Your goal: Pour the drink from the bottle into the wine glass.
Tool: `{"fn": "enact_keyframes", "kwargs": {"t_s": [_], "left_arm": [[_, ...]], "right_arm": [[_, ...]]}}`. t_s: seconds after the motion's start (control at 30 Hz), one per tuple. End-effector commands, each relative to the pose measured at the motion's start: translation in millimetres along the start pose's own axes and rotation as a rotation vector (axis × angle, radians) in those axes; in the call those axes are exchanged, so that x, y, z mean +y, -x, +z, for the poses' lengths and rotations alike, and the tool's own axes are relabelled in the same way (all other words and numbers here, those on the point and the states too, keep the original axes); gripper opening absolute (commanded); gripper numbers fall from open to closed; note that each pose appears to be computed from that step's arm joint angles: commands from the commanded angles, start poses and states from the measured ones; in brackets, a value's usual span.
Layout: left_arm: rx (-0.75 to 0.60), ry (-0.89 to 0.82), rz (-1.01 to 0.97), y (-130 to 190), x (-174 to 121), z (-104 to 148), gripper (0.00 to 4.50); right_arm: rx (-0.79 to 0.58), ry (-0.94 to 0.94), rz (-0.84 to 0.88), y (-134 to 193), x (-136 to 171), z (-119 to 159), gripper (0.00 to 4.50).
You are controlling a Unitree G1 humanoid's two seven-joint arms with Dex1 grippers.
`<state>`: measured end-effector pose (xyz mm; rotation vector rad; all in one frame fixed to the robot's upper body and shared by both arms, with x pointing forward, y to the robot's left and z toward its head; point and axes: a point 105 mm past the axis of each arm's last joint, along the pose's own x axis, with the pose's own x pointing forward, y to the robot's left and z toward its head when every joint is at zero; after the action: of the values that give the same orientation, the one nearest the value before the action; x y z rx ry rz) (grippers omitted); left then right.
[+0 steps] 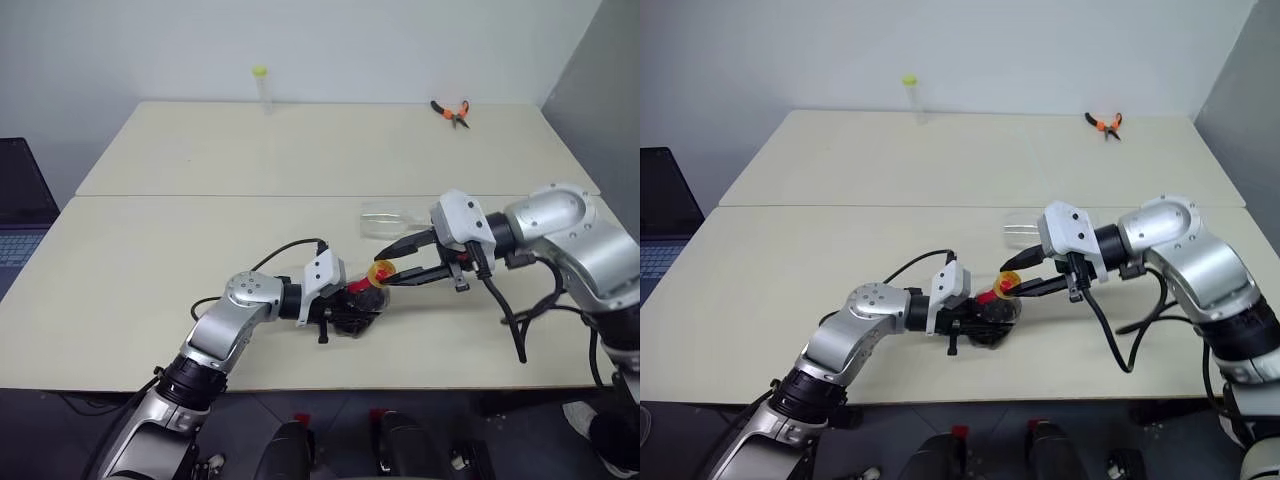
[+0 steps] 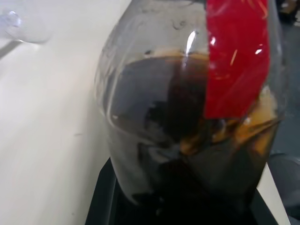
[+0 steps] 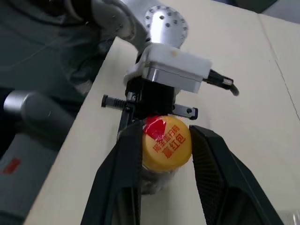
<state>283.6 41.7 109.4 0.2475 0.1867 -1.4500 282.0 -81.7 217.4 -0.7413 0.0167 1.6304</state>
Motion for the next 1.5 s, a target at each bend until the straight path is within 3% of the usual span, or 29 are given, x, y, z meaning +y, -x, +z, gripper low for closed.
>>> {"fn": "enact_keyframes", "kwargs": {"t_s": [0.03, 0.13, 0.4, 0.63, 0.83, 1.03, 1.5], "left_arm": [[-0.118, -0.076, -0.101, -7, -19, 33, 1.0], [-0.144, -0.073, -0.011, -8, -6, 34, 0.93], [-0.206, -0.07, 0.176, -10, 17, 40, 0.79], [-0.185, -0.098, 0.226, -12, 30, 36, 0.77], [-0.173, -0.102, 0.224, -12, 33, 33, 0.77], [-0.162, -0.101, 0.223, -12, 33, 29, 0.76], [-0.156, -0.106, 0.217, -13, 30, 26, 0.76]], "right_arm": [[0.13, -0.002, -0.08, 20, -18, -21, 1.19], [0.039, -0.107, -0.124, 26, -12, -10, 1.19], [-0.212, -0.323, -0.411, 23, 26, 26, 3.82], [-0.366, -0.503, -0.73, -4, 36, 33, 3.85], [-0.383, -0.545, -0.925, -5, 22, 27, 3.85], [-0.385, -0.537, -0.997, 1, 12, 23, 3.85], [-0.31, -0.539, -0.964, -6, 10, 10, 3.85]]}}
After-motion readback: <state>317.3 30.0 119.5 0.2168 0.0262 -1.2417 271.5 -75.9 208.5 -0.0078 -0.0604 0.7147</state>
